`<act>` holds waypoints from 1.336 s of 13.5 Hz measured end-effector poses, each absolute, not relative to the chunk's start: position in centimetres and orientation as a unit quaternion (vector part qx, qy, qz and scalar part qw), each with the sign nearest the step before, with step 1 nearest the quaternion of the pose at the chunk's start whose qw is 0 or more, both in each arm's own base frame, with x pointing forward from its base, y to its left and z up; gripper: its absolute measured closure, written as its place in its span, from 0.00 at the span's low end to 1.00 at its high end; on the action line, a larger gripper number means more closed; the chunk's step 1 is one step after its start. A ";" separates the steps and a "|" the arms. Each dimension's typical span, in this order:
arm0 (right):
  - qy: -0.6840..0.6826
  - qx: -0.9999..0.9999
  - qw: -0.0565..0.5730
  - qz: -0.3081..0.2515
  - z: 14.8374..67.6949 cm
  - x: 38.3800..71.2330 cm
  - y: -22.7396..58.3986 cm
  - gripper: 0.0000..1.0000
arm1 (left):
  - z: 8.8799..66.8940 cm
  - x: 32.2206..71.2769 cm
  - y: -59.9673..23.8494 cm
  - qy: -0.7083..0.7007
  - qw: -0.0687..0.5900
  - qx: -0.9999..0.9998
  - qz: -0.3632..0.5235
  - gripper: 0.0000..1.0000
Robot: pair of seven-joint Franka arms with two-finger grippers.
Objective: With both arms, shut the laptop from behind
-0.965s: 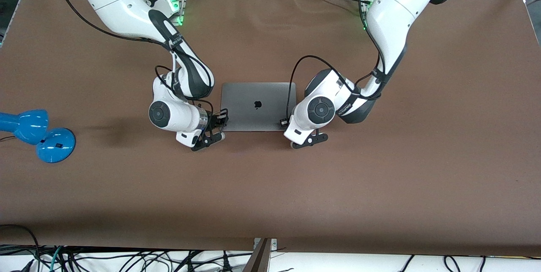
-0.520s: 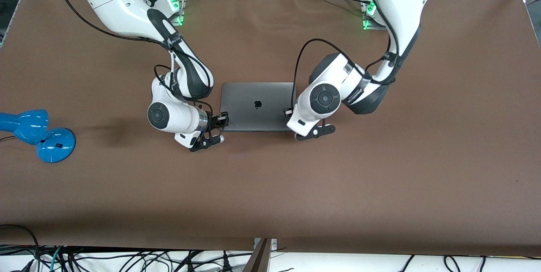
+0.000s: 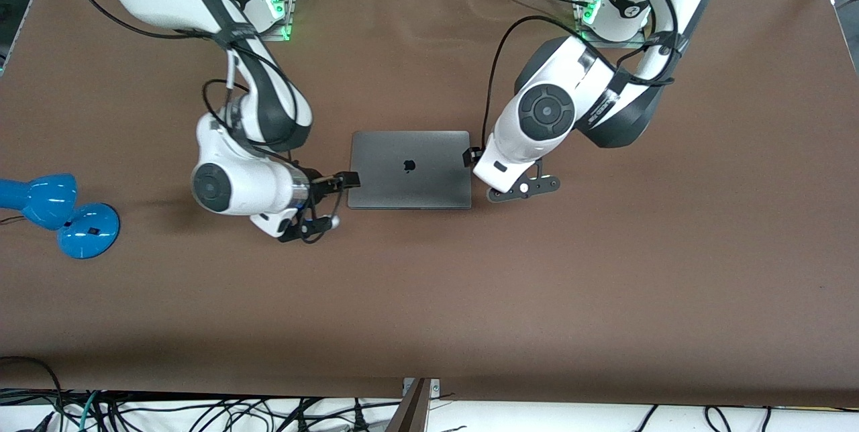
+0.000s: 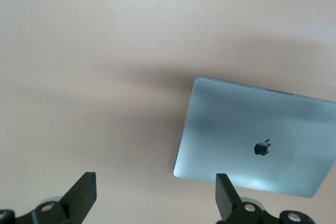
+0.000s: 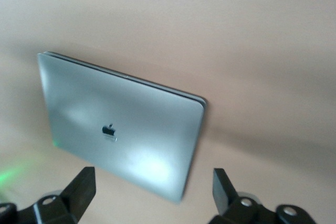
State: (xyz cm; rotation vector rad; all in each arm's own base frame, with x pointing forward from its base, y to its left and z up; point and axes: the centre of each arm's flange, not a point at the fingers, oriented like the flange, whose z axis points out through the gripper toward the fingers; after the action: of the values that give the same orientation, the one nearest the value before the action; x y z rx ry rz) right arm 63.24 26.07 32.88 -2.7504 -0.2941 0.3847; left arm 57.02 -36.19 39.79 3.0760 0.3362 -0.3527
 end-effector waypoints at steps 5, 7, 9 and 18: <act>-0.071 -0.981 0.113 0.143 43.5 63.9 18.7 0.00 | 45.2 55.7 -30.4 0.078 0.010 0.994 -0.079 0.00; -0.063 -0.985 0.083 0.136 46.3 63.6 16.6 0.00 | 47.2 54.8 -27.2 0.069 0.004 0.995 -0.065 0.00; -0.050 -0.990 0.048 0.126 48.4 63.6 13.7 0.00 | 48.4 53.9 -23.9 0.062 -0.003 0.997 -0.055 0.00; 0.034 -0.996 0.014 0.085 54.7 63.3 2.3 0.00 | 51.5 53.1 -9.0 0.024 -0.001 0.999 -0.048 0.00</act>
State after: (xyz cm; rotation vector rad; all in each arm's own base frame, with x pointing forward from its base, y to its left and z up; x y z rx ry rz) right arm 63.32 2.32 54.69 -3.0995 0.1066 0.2657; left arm 53.14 -8.97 51.53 3.1384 0.0742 -0.1511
